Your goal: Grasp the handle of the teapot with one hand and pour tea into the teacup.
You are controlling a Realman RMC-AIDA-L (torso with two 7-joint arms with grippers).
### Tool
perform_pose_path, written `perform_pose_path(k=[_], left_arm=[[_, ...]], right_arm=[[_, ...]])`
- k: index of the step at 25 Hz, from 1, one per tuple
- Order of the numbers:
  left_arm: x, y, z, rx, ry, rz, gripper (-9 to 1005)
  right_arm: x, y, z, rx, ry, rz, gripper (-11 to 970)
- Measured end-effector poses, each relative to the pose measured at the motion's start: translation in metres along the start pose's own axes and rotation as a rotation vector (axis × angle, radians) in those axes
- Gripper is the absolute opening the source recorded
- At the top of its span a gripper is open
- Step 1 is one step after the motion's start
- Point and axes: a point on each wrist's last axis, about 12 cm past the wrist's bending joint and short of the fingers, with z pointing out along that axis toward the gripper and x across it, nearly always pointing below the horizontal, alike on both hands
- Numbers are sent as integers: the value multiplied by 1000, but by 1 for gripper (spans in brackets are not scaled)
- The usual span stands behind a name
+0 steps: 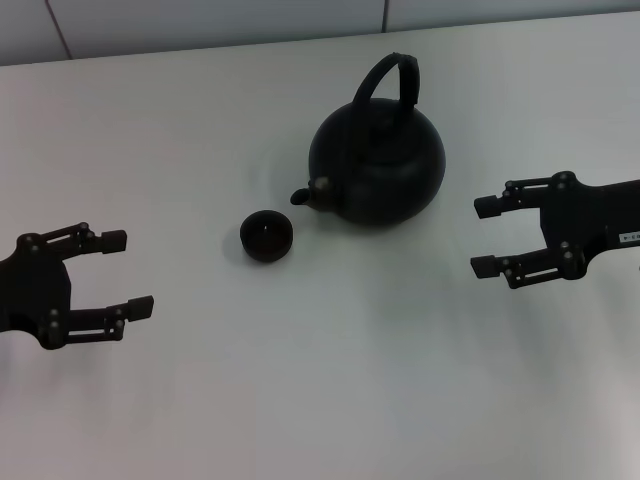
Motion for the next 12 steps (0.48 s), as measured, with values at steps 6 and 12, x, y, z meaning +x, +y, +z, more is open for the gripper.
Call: perform_pose_path(k=[6, 12], left_arm=[[0, 0, 0, -2, -1, 0, 863], [-1, 0, 2, 7, -6, 1, 863]], right_arm=[[-2, -1, 2, -8, 5, -7, 784], [-3, -2, 3, -12, 12, -12, 784]])
